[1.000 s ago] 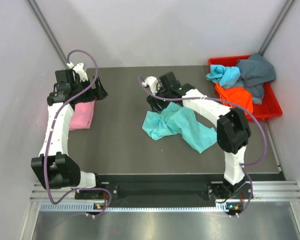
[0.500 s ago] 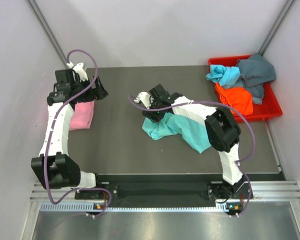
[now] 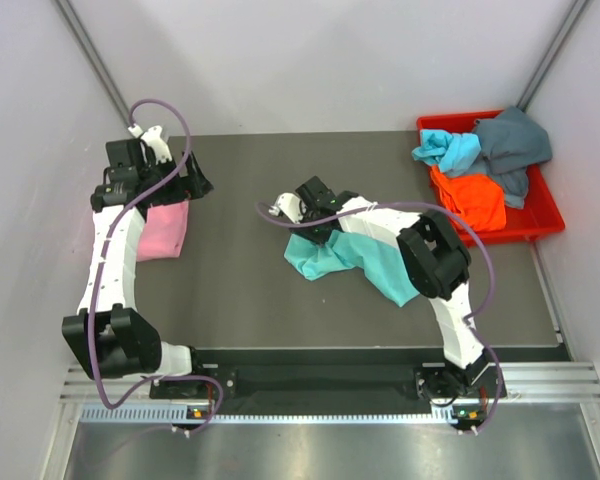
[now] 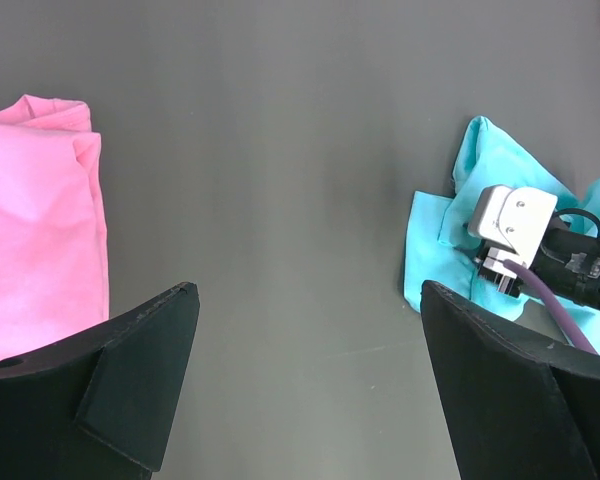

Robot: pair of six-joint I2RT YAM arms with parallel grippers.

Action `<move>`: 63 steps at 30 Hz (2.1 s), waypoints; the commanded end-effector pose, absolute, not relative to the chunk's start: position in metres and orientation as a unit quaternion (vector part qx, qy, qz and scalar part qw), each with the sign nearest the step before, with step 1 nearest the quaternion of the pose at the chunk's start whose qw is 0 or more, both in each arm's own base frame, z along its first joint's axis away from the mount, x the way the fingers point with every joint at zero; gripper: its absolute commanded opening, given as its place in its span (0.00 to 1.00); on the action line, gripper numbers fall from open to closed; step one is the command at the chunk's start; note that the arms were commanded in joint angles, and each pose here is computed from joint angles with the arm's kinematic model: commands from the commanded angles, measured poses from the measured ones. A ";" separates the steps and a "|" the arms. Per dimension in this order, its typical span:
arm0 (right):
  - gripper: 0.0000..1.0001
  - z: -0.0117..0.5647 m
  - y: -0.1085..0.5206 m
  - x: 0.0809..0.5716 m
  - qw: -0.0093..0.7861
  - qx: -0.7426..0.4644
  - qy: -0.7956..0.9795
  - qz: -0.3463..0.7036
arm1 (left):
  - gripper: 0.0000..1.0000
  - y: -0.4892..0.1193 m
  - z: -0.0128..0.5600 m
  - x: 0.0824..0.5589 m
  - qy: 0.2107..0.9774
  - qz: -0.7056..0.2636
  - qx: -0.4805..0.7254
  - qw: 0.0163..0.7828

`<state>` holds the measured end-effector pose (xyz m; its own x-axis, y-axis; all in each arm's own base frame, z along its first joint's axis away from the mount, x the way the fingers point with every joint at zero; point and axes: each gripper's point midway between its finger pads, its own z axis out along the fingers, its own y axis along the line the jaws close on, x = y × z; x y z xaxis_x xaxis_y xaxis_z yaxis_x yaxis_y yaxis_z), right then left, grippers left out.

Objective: Fold and stack the t-shirts
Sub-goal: Flatten the tshirt out

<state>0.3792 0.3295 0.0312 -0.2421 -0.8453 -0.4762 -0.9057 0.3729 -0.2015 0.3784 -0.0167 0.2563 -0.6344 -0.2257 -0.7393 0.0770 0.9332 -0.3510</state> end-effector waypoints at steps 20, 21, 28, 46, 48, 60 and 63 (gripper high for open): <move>0.00 0.311 0.322 0.462 0.573 -0.432 0.696 -0.022 | 0.94 -0.027 0.270 0.381 0.866 -0.220 -0.039 0.448; 0.00 0.338 0.321 0.463 0.596 -0.419 0.684 -0.019 | 0.94 -0.027 0.272 0.382 0.865 -0.222 -0.041 0.449; 0.00 0.464 0.299 0.447 0.702 -0.336 0.628 0.002 | 0.93 -0.028 0.278 0.384 0.860 -0.225 -0.043 0.456; 0.15 0.248 0.234 0.387 0.493 -0.315 0.810 0.027 | 0.93 -0.041 0.271 0.379 0.860 -0.263 -0.040 0.436; 0.16 0.250 0.237 0.388 0.497 -0.316 0.807 0.036 | 0.93 -0.039 0.271 0.379 0.861 -0.259 -0.041 0.436; 0.46 0.215 0.305 0.447 0.459 -0.340 0.816 0.086 | 0.93 -0.033 0.267 0.375 0.866 -0.244 -0.043 0.434; 0.48 0.170 0.312 0.455 0.423 -0.352 0.831 0.083 | 0.93 -0.032 0.270 0.374 0.866 -0.244 -0.042 0.434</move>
